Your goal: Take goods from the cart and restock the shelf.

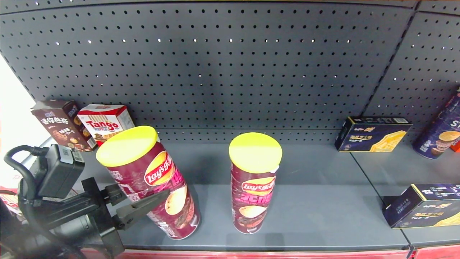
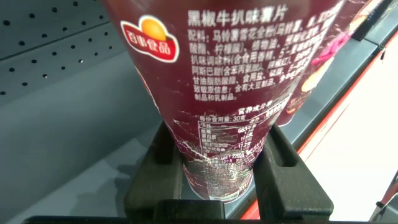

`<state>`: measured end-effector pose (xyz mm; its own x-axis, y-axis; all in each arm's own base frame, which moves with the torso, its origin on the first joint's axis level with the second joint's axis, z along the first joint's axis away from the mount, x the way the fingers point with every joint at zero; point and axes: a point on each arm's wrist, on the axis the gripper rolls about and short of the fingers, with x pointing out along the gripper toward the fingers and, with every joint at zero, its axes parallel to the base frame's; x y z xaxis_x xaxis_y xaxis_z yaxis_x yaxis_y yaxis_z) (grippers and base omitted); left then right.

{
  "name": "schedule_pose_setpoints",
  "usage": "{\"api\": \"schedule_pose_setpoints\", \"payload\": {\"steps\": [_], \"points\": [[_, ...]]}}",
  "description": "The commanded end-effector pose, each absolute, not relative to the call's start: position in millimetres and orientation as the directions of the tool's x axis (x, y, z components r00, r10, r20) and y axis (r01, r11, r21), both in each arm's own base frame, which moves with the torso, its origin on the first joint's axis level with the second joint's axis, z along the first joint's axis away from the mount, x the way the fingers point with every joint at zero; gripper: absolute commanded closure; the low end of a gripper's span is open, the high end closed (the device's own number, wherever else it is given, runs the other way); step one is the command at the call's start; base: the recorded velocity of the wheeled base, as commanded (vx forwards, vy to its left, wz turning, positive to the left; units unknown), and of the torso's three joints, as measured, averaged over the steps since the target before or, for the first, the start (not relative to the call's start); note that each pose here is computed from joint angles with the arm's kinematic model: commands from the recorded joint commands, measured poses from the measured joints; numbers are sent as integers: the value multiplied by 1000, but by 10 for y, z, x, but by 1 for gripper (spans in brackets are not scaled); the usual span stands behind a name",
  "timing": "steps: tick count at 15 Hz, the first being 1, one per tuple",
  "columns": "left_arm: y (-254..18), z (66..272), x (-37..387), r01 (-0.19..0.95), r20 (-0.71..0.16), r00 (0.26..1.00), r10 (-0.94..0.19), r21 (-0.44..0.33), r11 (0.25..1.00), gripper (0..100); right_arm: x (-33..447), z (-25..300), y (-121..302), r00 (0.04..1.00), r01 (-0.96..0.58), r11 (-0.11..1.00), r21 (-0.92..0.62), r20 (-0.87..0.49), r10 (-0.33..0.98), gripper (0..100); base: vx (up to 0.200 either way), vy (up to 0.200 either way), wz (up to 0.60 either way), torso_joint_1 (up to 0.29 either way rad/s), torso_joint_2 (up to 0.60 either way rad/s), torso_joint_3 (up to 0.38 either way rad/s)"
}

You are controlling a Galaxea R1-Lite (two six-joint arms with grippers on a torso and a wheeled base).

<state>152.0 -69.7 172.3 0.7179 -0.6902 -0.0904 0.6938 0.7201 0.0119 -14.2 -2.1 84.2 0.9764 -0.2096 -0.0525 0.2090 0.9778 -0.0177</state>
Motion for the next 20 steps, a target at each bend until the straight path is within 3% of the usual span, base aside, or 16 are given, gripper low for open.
{"api": "schedule_pose_setpoints", "payload": {"steps": [1, 2, 3, 4, 13, 18, 20], "points": [[-683, 1764, 1494, 691, -68, 722, -689, 21, 722, 100, -157, 829, -18, 978, 205, 979, -19, -38, -206, 0, 0, 0, 0, 0, 0, 0], [-681, 1769, 1489, 691, -65, 722, -689, 23, 722, 100, -155, 829, -12, 986, 161, 987, -24, -38, -162, 0, 0, 0, 0, 0, 0, 0], [-681, 1768, 1483, 693, -65, 720, -691, 22, 720, 100, -186, 786, 5, 999, -10, 1000, -21, -34, 9, 0, 0, 0, 0, 0, 0, 0], [-685, 1776, 1485, 695, -62, 718, -693, 24, 718, 100, -219, 759, 5, 998, -60, 998, -24, -25, 60, 0, 0, 0, 0, 0, 0, 0], [-728, 1916, 1573, 727, -40, 686, -726, 32, 686, 100, -228, 756, 8, 999, -34, 999, -14, -8, 34, 0, 0, 0, 0, 0, 0, 0], [-772, 2283, 1649, 739, -119, 669, -734, 1, 673, 100, -228, 756, 8, 999, -35, 999, -14, -8, 35, 0, 0, 0, 0, 0, 0, 0], [-775, 2326, 1733, 729, -124, 680, -722, 17, 684, 100, -228, 756, 8, 999, -34, 999, -14, -8, 34, 0, 0, 0, 0, 0, 0, 0]]}}
